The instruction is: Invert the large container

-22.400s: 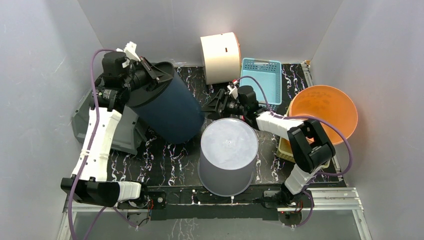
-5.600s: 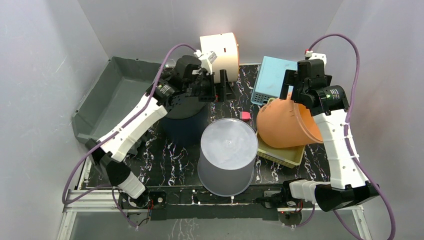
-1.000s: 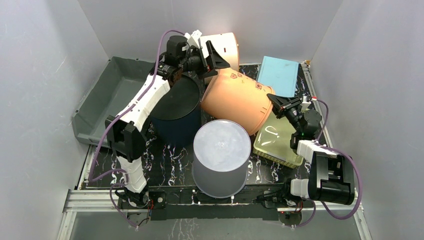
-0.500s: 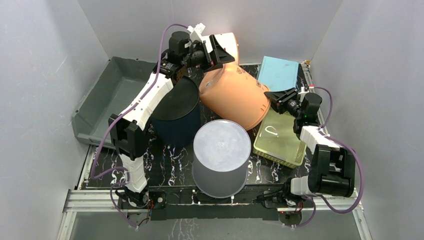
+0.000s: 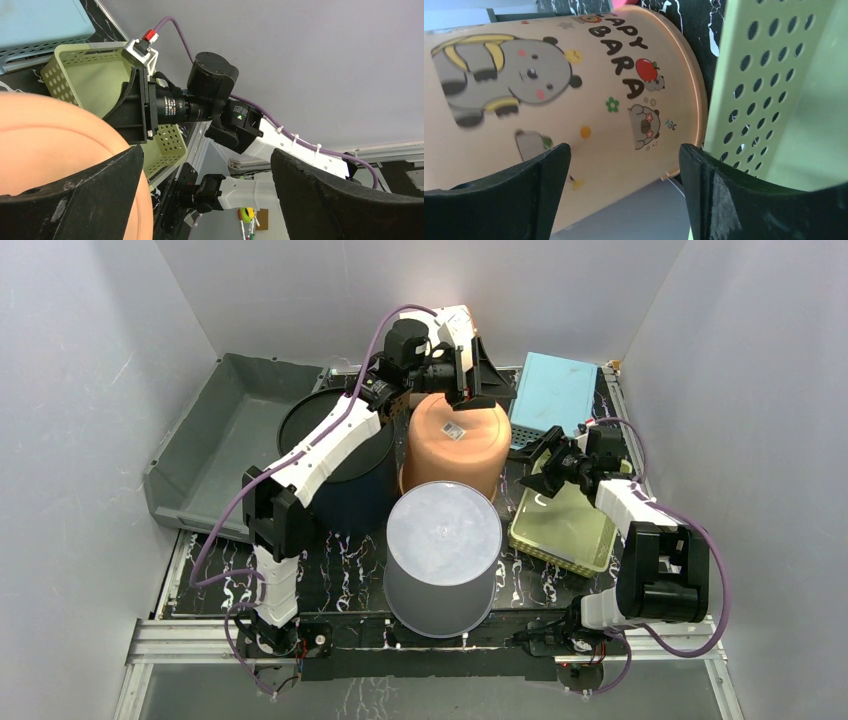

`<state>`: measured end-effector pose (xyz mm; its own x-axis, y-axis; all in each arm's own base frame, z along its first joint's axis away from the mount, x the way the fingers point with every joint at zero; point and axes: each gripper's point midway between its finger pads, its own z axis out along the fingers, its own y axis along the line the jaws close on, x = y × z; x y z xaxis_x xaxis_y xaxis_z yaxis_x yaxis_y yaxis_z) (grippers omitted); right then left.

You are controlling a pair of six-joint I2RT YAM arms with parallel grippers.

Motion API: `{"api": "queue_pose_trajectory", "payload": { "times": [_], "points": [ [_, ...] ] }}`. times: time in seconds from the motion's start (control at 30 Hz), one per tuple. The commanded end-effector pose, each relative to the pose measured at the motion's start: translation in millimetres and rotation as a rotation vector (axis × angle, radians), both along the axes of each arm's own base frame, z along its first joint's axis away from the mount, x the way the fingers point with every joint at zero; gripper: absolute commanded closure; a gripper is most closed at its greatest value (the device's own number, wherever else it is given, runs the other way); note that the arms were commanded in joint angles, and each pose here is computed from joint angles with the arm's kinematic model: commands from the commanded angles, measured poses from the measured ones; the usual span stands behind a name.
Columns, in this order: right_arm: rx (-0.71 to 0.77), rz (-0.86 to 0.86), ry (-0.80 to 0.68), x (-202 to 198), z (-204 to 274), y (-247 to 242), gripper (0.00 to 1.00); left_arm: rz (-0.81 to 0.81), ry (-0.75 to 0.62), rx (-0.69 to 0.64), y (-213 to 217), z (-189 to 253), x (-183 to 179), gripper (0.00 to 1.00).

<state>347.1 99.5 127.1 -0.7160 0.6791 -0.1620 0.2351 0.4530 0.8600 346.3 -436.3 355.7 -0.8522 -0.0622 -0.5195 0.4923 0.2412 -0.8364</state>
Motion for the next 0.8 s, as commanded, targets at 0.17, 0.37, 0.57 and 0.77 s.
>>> {"api": "queue_pose_trajectory", "payload": {
  "times": [0.17, 0.37, 0.57, 0.77],
  "points": [
    [-0.274, -0.029, -0.041, 2.6, 25.3, -33.7, 0.17, -0.047, -0.014, -0.035, -5.0, 15.4, -11.9, 0.02],
    [-0.521, -0.089, -0.111, -4.3, 68.5, -67.4, 0.16, -0.076, -0.031, -0.013, -16.8, 14.1, -23.0, 0.02],
    [-0.773, -0.172, 0.012, -23.7, 51.8, -113.8, 0.11, 0.006, -0.234, 0.288, -21.3, -9.3, -39.2, 0.02],
    [-0.697, -0.096, 0.071, -7.2, 15.5, -95.4, 0.16, 0.055, -0.36, 0.342, -11.6, 16.5, -54.3, 0.02]
  ]
}}
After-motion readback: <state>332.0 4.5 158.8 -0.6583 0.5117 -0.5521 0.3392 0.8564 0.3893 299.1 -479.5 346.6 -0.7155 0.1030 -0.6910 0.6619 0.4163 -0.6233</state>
